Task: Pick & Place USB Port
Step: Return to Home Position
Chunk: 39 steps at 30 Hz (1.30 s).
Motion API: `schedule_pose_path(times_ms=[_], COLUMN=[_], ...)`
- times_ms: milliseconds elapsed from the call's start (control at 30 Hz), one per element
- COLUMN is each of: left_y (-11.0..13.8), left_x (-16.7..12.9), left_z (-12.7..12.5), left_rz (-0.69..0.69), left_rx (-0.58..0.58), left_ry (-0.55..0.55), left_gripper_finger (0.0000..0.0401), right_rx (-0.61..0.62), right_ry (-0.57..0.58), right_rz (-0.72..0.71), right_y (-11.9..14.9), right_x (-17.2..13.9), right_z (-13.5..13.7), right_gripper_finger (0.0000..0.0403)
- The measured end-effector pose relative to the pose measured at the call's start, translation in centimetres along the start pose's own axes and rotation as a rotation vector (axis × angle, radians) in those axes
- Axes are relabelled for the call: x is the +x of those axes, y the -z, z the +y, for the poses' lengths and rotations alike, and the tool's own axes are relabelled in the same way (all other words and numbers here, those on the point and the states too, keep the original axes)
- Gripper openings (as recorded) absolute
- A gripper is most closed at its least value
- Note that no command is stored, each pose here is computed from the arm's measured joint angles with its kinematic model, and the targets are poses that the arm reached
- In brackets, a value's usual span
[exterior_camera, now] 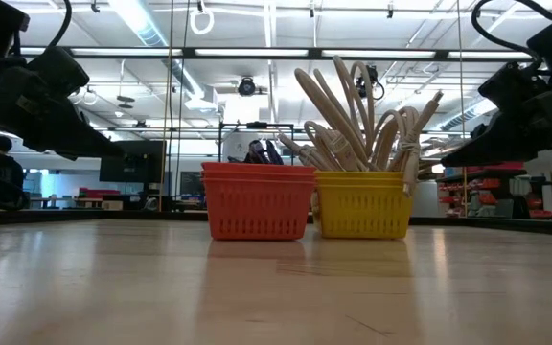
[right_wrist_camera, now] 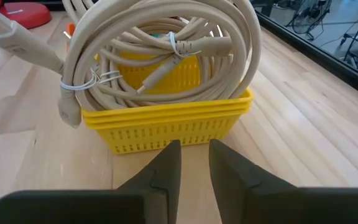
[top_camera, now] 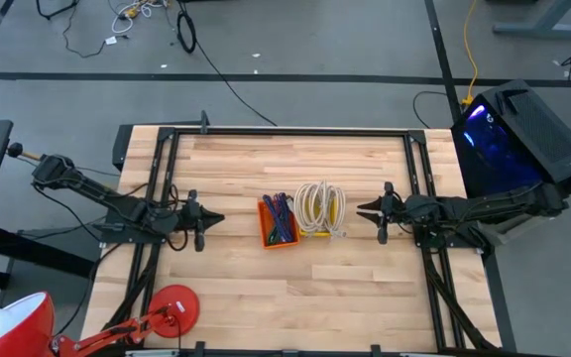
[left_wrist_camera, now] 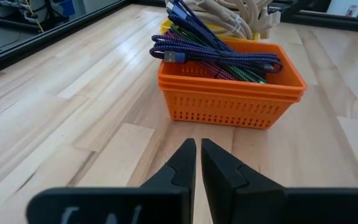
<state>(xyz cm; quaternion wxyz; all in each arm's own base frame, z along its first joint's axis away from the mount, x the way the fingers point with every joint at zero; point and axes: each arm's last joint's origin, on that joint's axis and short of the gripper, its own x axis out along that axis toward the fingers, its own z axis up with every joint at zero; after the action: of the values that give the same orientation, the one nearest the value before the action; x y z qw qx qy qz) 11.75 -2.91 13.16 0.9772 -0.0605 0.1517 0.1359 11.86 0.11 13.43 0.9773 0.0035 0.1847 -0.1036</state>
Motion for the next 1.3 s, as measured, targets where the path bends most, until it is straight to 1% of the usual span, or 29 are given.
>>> schedule_pose_path(times_ms=[233, 367, 467, 667, 767, 867, 1000, 1167, 1300], left_y=[-0.2, -1.2, -2.3, -3.7, -4.1, -4.4, -4.5, -4.5, -4.5], left_x=[-0.1, -0.7, -1.3, -2.5, -2.8, -3.0, -2.9, -2.9, -2.9], left_z=[0.1, 0.5, 1.1, 2.4, 3.0, 3.6, 4.0, 4.0, 4.0], left_rz=[-0.013, -0.107, -0.215, -0.383, -0.441, -0.487, -0.504, -0.504, -0.503], left_rx=[-0.01, -0.084, -0.163, -0.275, -0.309, -0.333, -0.341, -0.341, -0.34], left_ry=[0.002, 0.012, 0.015, -0.019, -0.053, -0.102, -0.146, -0.158, -0.159], left_gripper_finger=[0.0028, 0.0028, 0.0028, 0.0028, 0.0028, 0.0028, 0.0028, 0.0028, 0.0028], right_rx=[0.002, 0.004, 0.005, 0.007, 0.031, 0.073, 0.125, 0.161, 0.173], right_ry=[0.0, -0.001, -0.001, -0.003, -0.01, -0.02, -0.027, -0.013, -0.011], right_rz=[0.0, -0.003, -0.008, -0.02, -0.105, -0.254, -0.443, -0.564, -0.609], right_y=[0.0, 0.0, -0.1, -0.2, -0.9, -1.9, -3.1, -4.0, -4.4], right_x=[0.0, 0.0, 0.0, -0.1, -0.7, -1.9, -3.5, -4.0, -4.3], right_z=[0.0, 0.0, 0.0, 0.0, -0.1, -0.4, -0.8, -1.1, -1.2], right_gripper_finger=[0.0084, 0.0084, 0.0084, 0.0084, 0.0084, 0.0084, 0.0084, 0.0084, 0.0084])
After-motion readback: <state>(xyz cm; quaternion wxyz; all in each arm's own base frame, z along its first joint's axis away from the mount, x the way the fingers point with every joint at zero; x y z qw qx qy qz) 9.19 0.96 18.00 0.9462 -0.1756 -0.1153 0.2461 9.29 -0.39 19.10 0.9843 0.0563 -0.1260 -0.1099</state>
